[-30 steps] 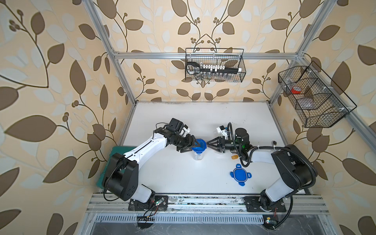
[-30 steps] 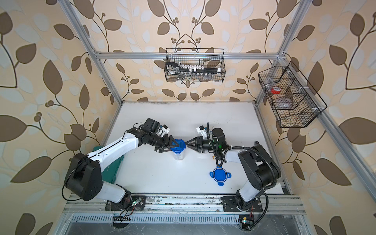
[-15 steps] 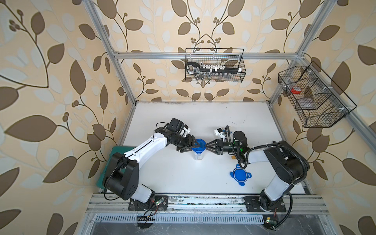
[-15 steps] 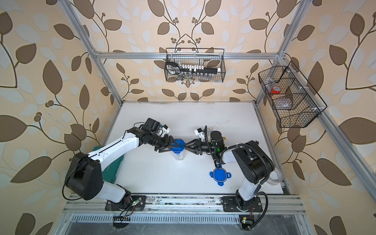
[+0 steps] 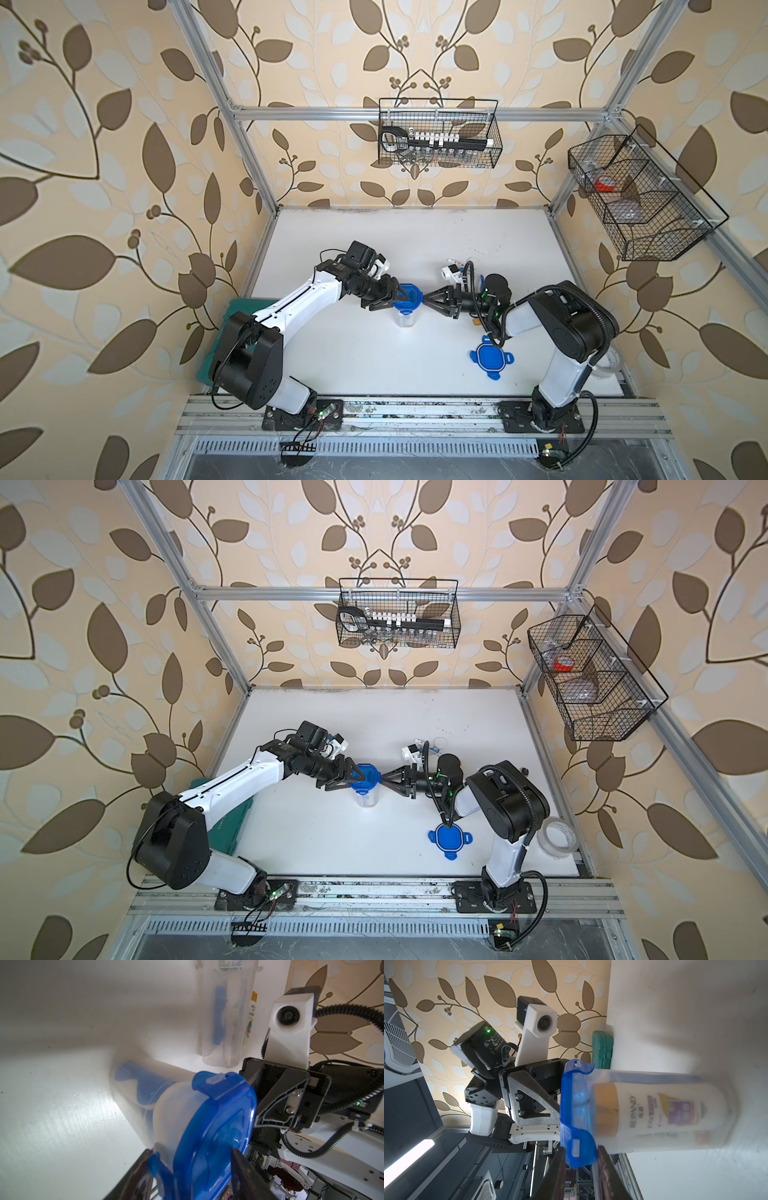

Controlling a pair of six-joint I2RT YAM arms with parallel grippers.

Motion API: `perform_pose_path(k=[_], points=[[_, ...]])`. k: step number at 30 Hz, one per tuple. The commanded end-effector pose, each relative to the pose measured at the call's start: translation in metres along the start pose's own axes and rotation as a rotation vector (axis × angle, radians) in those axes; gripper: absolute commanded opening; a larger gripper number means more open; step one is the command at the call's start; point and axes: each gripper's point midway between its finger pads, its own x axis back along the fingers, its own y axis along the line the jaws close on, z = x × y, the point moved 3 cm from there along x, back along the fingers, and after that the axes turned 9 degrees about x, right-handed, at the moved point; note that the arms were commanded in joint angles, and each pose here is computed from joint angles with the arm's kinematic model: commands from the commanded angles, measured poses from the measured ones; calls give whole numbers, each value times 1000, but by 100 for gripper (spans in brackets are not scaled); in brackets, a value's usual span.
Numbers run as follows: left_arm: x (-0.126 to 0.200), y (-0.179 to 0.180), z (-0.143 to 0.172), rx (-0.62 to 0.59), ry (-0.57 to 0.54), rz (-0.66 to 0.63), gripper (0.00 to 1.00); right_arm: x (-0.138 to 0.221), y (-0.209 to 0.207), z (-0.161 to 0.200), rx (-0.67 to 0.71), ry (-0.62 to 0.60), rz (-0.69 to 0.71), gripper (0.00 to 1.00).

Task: Take out toiletry kits
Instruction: Unfasten the latch on the container.

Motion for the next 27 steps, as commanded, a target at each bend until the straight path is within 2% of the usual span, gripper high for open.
perform_pose_path(k=[1, 7, 10, 12, 14, 15, 17, 21, 27], points=[[-19, 78, 20, 143, 58, -308, 57, 2, 17, 1, 56, 17, -59, 17], [-22, 86, 23, 155, 64, -329, 56, 2, 25, -1, 69, 16, -67, 17], [-20, 80, 19, 149, 52, -322, 59, 4, 30, -1, 91, 13, -42, 17], [-17, 72, 15, 140, 38, -306, 64, 5, 22, -1, 108, 10, 45, 23], [-11, 56, 7, 122, 15, -276, 68, 11, 4, 0, 112, 10, 256, 30], [-7, 50, 5, 113, 3, -262, 70, 14, 4, 1, 140, 14, 323, 30], [0, 31, -3, 88, -22, -223, 72, 21, 12, 2, 190, 5, 400, 32], [12, 7, -12, 53, -57, -177, 75, 31, 14, 3, 235, 0, 576, 47], [20, -8, -19, 6, -81, -154, 78, 19, 11, 17, 372, 39, 840, 52]])
